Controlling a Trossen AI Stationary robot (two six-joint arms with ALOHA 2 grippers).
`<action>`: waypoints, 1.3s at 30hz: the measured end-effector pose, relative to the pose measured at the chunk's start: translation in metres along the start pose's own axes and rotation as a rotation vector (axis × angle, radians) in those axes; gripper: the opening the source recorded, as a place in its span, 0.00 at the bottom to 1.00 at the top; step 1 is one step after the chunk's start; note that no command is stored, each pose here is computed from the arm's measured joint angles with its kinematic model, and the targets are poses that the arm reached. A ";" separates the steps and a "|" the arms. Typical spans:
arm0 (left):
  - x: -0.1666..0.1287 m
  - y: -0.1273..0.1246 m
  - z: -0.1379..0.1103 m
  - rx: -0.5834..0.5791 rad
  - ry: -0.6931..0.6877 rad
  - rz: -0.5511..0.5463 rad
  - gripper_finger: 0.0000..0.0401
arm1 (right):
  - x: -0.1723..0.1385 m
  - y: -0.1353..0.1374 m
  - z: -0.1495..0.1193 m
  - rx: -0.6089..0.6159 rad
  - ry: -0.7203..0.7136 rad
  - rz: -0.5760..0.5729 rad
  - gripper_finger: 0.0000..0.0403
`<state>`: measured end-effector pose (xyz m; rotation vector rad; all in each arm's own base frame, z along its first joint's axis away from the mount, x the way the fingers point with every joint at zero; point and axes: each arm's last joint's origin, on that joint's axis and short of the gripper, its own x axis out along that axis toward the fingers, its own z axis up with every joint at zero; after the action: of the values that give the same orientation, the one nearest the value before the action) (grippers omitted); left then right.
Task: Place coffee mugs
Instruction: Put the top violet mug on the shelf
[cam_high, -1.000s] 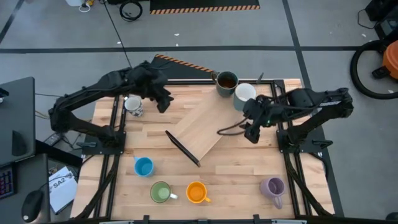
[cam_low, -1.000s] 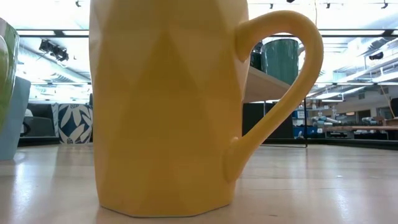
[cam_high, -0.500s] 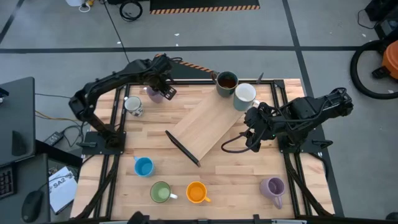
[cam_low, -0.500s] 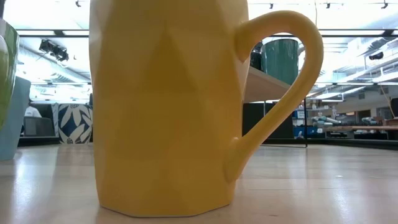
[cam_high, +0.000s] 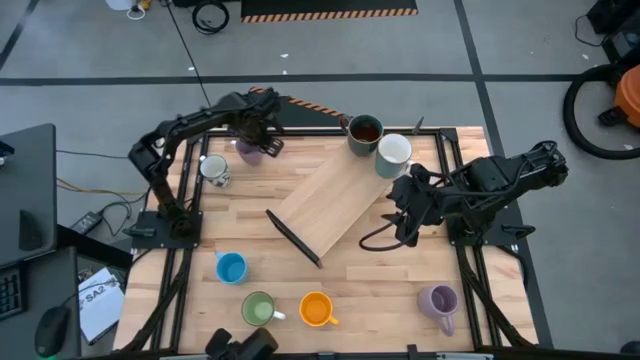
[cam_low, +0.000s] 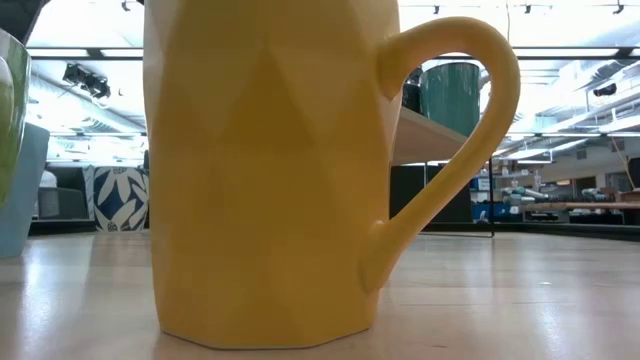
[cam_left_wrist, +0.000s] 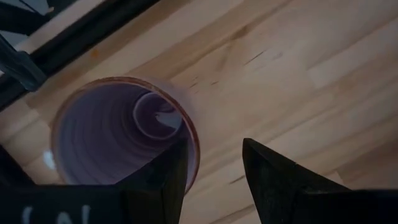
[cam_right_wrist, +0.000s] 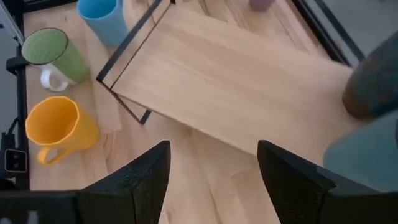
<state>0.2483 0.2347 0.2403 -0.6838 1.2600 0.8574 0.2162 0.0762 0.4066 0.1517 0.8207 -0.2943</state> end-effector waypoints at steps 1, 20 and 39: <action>0.002 -0.001 0.000 -0.004 0.005 0.005 0.40 | 0.000 0.001 0.001 -0.012 -0.008 0.005 0.61; 0.043 -0.012 0.003 0.016 0.122 0.069 0.21 | -0.013 -0.011 0.002 -0.085 -0.070 -0.011 0.61; -0.007 -0.050 -0.023 0.138 0.048 -0.021 0.05 | -0.040 -0.032 -0.004 -0.004 -0.153 -0.034 0.61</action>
<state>0.2777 0.1879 0.2416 -0.6094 1.3395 0.7332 0.1778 0.0552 0.4328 0.1101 0.6722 -0.3325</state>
